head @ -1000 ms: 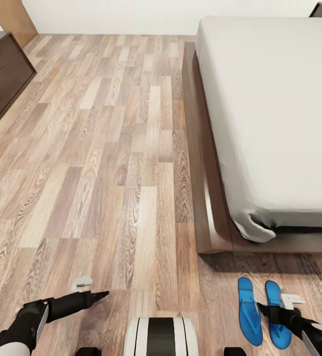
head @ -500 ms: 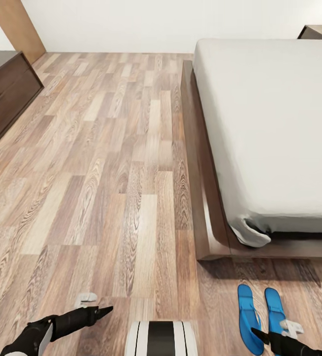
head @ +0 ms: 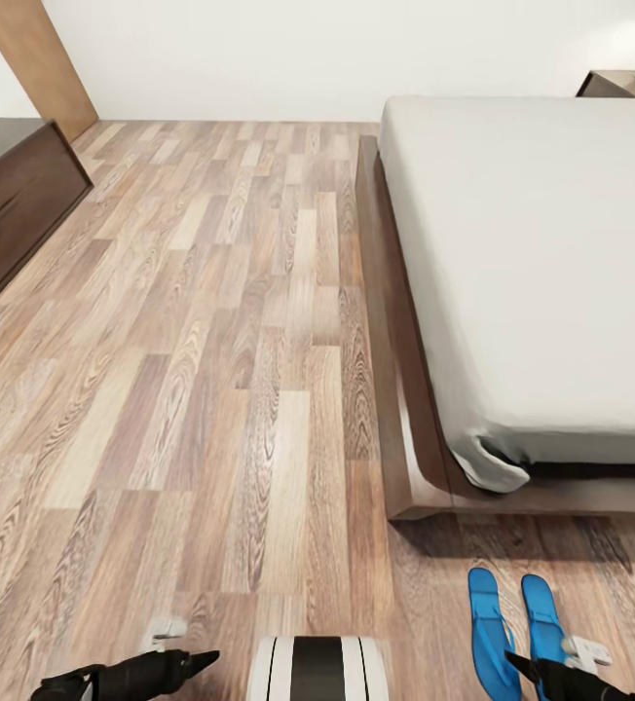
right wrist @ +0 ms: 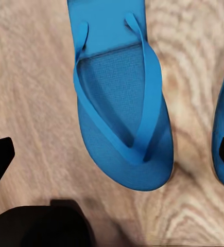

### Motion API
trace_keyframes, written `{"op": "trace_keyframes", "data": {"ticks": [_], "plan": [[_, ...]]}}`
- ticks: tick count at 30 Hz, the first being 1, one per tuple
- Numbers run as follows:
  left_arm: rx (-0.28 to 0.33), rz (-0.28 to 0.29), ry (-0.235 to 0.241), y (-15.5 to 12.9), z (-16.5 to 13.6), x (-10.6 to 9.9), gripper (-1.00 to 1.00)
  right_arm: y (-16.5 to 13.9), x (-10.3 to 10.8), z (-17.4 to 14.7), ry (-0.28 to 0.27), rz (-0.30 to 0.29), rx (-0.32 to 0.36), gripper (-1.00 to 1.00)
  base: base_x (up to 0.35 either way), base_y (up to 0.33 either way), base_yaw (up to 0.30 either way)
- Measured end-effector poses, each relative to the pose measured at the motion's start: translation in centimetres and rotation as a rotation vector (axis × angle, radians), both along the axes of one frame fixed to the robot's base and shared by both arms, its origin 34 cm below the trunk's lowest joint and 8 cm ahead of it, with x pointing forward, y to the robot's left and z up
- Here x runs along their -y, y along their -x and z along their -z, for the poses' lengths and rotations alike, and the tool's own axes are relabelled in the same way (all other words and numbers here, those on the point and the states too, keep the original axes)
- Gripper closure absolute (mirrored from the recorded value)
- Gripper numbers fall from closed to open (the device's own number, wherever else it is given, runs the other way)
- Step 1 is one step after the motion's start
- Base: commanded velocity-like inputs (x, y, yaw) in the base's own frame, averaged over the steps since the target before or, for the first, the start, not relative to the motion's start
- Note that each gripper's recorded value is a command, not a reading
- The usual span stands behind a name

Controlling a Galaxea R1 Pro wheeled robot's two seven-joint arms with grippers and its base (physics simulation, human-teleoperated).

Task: In the bedroom, move the book from the bed onto either nightstand, and place the two sandals side by side next to the bed.

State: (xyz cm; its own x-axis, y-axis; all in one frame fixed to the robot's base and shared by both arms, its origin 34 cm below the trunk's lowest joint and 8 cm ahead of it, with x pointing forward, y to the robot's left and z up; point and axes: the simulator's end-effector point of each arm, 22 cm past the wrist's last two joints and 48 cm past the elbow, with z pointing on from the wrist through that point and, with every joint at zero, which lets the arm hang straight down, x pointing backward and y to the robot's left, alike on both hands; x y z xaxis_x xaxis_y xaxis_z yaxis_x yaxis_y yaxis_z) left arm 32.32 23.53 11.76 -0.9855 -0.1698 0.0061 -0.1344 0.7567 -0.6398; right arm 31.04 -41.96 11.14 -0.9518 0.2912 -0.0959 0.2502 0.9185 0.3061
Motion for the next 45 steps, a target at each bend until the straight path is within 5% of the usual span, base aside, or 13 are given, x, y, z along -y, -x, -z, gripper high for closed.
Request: {"op": "trace_keyframes", "data": {"ticks": [9, 21, 22, 23, 45], "plan": [[-0.051, -0.010, 0.026, 3.6, -0.9, 1.0, -1.00, 1.0, 0.9, -0.3, 0.043, 0.025, -0.024, -1.00, 0.000, 0.000, 0.000], [-0.006, -0.011, 0.029, 2.0, -2.1, 1.2, -1.00, 0.4, 2.2, -1.0, 0.103, 0.040, -0.014, -1.00, 0.000, 0.000, 0.000], [-0.001, -0.010, 0.029, 1.8, -2.2, 1.2, -1.00, 2.2, 7.9, -0.7, 0.361, 0.070, -0.095, -1.00, 0.000, 0.000, 0.000], [0.003, -0.010, 0.029, 1.7, -2.3, 1.2, -1.00, 2.3, 8.5, -0.8, 0.388, 0.075, -0.101, -1.00, 0.000, 0.000, 0.000], [0.092, -0.009, 0.030, -1.4, -4.7, 1.2, -1.00, -1.0, 8.5, -3.1, 0.384, 0.092, -0.012, -1.00, 0.000, 0.000, 0.000]]}}
